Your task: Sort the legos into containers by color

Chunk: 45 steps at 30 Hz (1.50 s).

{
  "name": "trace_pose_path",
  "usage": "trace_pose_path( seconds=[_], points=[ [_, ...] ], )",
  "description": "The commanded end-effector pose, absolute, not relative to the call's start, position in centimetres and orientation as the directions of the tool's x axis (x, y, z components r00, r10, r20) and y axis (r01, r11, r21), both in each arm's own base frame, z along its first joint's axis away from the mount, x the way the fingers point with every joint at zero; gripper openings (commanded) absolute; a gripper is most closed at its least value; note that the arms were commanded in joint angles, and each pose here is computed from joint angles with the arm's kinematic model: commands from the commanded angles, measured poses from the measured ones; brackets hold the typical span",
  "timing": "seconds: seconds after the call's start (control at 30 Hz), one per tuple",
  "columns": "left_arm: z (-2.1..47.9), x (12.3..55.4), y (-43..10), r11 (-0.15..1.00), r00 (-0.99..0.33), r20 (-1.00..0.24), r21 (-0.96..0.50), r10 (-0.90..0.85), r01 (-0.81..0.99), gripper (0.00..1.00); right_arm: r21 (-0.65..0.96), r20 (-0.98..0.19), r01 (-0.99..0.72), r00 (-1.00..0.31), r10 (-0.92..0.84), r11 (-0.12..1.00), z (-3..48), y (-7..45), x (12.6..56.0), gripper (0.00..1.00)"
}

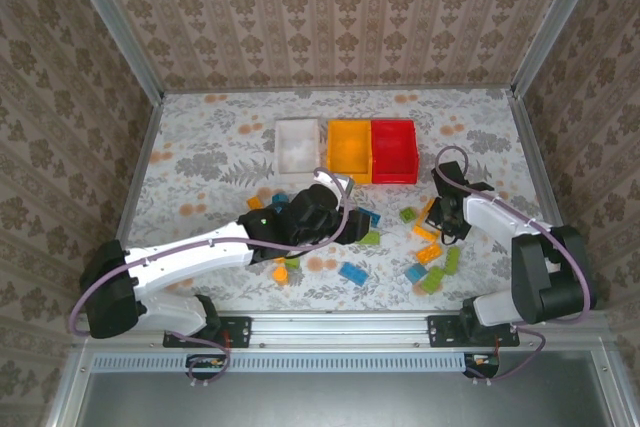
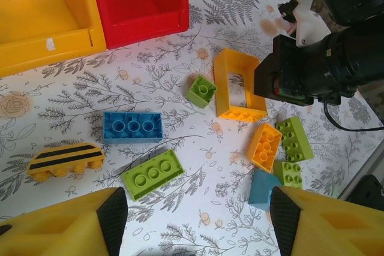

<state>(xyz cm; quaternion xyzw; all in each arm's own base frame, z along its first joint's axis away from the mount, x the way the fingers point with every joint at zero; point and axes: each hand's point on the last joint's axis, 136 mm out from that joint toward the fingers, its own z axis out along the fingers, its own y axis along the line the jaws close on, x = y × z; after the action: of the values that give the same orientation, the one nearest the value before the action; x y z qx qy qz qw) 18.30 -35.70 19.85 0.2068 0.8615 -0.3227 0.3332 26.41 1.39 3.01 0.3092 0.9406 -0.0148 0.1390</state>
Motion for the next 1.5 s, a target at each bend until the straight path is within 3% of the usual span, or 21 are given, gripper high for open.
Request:
trace_pose_path(
  seconds=[0.0, 0.17, 0.33, 0.5, 0.8, 1.33, 1.47],
  points=[
    [20.7, 18.4, -35.9, 0.708, -0.682, -0.723, -0.425, 0.11, 0.564, 0.67, 0.034, -0.311, 0.599, -0.754, 0.578, 0.8, 3.5, 0.5, 26.7, 0.0],
    [21.8, 18.8, -35.2, 0.727, -0.663, -0.742, -0.403, 0.097, 0.556, 0.67, 0.039, -0.507, 0.557, -0.705, 0.497, 0.83, 10.4, -0.7, 28.9, 0.0],
    [23.3, 20.1, -32.6, 0.801, -0.636, -0.77, -0.343, 0.06, 0.491, 0.66, 0.005, -0.632, 0.338, -0.728, 0.265, 0.941, 16.3, 2.8, 33.6, 0.0],
    [25.7, 21.5, -30.9, 0.839, -0.6, -0.8, -0.326, 0.0, 0.435, 0.67, -0.035, -0.58, 0.178, -0.805, 0.125, 0.983, 16.2, 6.7, 38.8, 0.0],
    [28.4, 23.6, -32.4, 0.858, -0.568, -0.823, -0.292, 0.0, 0.423, 0.68, -0.112, -0.457, 0.143, -0.886, 0.077, 0.983, 12.5, 9.1, 46.3, 0.0],
    [29.0, 26.5, -39.7, 0.823, -0.581, -0.805, -0.247, 0.12, 0.512, 0.67, -0.092, -0.337, 0.154, -0.934, 0.115, 0.984, 6.8, 8.8, 48.8, 0.0],
    [28.6, 26.3, -39.6, 0.824, -0.591, -0.797, -0.246, 0.127, 0.51, 0.67, -0.097, -0.341, 0.149, -0.934, 0.108, 0.984, 7.2, 8.6, 48.9, 0.12]
  ],
)
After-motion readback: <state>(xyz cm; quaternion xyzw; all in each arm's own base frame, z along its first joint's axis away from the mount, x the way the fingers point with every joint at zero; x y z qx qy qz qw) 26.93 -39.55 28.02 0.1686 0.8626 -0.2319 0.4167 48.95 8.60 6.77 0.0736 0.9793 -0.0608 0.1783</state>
